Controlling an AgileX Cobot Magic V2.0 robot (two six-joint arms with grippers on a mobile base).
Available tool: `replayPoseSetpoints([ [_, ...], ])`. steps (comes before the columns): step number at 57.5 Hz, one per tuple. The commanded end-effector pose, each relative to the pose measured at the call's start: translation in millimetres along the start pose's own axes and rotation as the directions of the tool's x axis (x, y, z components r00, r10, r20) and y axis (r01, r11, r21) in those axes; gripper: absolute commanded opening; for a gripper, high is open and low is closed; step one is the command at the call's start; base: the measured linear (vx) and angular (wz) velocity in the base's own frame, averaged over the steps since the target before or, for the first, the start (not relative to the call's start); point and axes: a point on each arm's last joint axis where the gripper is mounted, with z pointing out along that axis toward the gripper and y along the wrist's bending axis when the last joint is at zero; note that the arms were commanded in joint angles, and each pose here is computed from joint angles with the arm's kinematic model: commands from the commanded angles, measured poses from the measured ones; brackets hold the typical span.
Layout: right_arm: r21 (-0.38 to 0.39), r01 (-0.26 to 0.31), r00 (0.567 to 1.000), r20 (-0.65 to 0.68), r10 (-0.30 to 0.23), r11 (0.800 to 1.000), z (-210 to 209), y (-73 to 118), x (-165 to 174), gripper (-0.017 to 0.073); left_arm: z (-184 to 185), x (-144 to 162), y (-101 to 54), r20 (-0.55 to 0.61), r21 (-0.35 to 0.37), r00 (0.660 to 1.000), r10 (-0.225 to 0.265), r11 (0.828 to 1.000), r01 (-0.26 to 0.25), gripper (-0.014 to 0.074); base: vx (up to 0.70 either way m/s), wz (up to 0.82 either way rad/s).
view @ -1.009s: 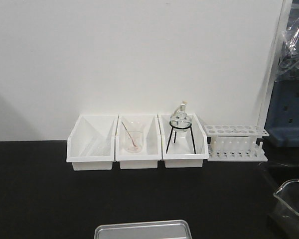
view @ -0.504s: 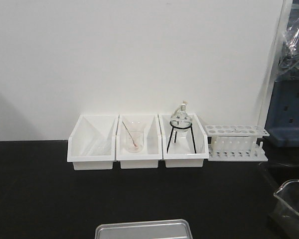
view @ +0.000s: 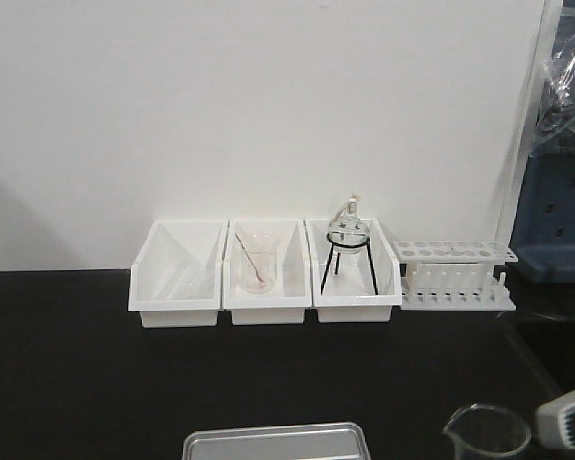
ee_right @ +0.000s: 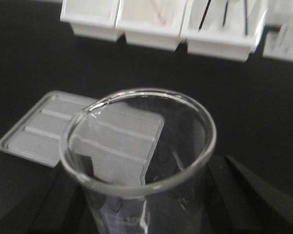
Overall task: Move beaker to silver tray on left bench
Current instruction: 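Extend the right gripper and lower the beaker onto the silver tray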
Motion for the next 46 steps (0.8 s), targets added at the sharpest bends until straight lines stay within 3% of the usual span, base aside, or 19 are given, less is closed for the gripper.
replayPoseSetpoints([
  [1,-0.130,-0.008,0.999,-0.036,0.003,0.992,24.8,2.7,-9.1,-0.0004,1.9,1.1,-0.6,0.066,0.007,0.998,0.000,1.000,0.000,0.0001,0.00,0.00],
  [8,-0.310,0.022,1.000,0.028,-0.014,0.951,53.1,9.3,-18.8,-0.0004,1.9,1.1,-0.6,0.066,0.007,0.998,0.000,1.000,0.000,0.0001,0.00,0.00],
  [9,-0.331,0.183,0.971,0.207,-0.118,0.926,79.6,5.4,-26.7,-0.0003,1.9,1.1,-0.6,0.066,0.007,0.998,0.000,1.000,0.000,0.0001,0.00,0.00],
  [15,-0.272,0.264,0.933,0.314,-0.174,0.925,97.8,-1.8,-26.7,-0.0003,1.9,1.1,-0.6,0.066,0.007,0.998,0.000,1.000,0.000,0.0001,0.00,0.00],
  [20,-0.249,0.256,0.918,0.365,-0.155,0.934,112.9,-7.2,-20.2,-0.0003,1.9,1.1,-0.6,0.066,0.007,0.998,0.000,1.000,0.000,0.0001,0.00,0.00],
  [25,-0.281,0.208,0.917,0.390,-0.087,0.937,129.0,-9.7,-8.2,-0.0003,1.9,1.1,-0.6,0.066,0.007,0.998,0.000,1.000,0.000,0.0001,0.00,0.00],
  [35,-0.398,0.169,0.901,0.433,0.022,0.902,157.6,-9.7,12.6,-0.0003,1.9,1.1,-0.6,0.066,0.007,0.998,0.000,1.000,0.000,0.0001,0.00,0.00],
  [41,-0.446,0.200,0.899,0.437,0.017,0.872,170.5,-7.0,15.8,-0.0003,1.9,1.1,-0.6,0.066,0.007,0.998,0.000,1.000,0.000,0.0001,0.00,0.00],
  [46,-0.456,0.214,0.915,0.403,-0.014,0.864,182.2,1.1,18.3,-0.0003,1.9,1.1,-0.6,0.066,0.007,0.998,0.000,1.000,0.000,0.0001,0.00,0.00],
])
